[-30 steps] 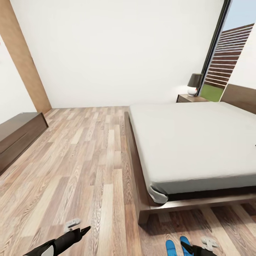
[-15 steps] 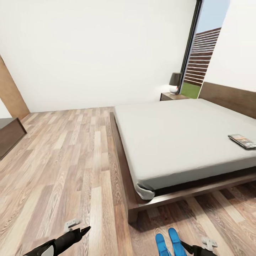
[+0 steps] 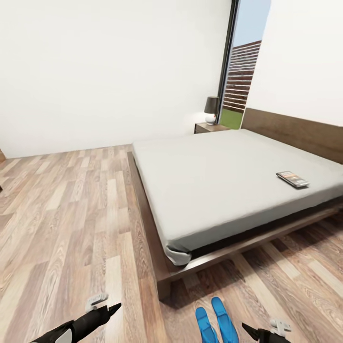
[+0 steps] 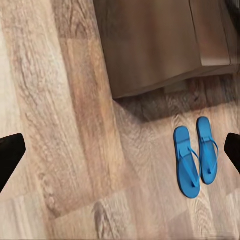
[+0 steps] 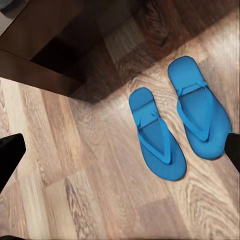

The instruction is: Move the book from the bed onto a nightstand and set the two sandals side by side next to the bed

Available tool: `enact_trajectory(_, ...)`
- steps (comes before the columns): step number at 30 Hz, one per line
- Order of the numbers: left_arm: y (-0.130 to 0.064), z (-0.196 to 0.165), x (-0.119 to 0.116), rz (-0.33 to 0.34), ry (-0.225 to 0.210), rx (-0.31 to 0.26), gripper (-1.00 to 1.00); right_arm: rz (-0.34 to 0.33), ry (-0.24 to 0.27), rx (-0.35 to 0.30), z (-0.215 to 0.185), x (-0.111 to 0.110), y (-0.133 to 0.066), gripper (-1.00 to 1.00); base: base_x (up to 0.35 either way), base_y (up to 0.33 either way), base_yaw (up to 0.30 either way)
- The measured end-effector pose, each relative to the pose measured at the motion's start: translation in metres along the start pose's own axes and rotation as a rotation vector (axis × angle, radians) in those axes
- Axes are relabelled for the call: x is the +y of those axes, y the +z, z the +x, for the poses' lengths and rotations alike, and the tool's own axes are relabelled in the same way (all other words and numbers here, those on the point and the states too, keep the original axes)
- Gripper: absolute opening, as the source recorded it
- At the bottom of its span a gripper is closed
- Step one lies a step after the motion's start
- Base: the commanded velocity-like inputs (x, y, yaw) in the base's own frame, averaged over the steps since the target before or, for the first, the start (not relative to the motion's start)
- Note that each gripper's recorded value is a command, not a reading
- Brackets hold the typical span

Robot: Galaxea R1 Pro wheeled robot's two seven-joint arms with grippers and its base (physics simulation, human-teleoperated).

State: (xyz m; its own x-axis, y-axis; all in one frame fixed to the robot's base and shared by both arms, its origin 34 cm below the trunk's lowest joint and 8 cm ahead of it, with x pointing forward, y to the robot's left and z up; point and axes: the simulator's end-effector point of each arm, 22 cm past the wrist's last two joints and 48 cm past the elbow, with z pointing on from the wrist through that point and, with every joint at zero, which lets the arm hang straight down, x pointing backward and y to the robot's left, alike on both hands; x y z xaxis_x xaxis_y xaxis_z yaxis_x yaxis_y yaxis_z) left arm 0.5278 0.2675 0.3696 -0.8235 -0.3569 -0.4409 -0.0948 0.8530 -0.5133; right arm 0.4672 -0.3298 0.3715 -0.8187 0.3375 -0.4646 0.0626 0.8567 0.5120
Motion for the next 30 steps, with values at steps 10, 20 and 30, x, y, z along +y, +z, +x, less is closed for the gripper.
enact_trajectory(10,0.0000,0.0001,0.0000,0.000,0.000,0.000,1.00,0.000,-0.002,0.002,0.0007,0.0000,-0.0001,1.00,0.000,0.000,-0.285)
enact_trajectory(20,0.0000,0.0001,0.0000,0.000,0.000,0.000,1.00,0.000,-0.002,0.003,0.0007,0.0000,0.0000,1.00,0.000,0.000,-0.292)
enact_trajectory(30,0.0000,0.0000,0.0000,0.000,0.000,0.000,1.00,0.000,-0.002,0.002,0.0006,0.0000,0.0000,1.00,0.000,0.000,-0.292)
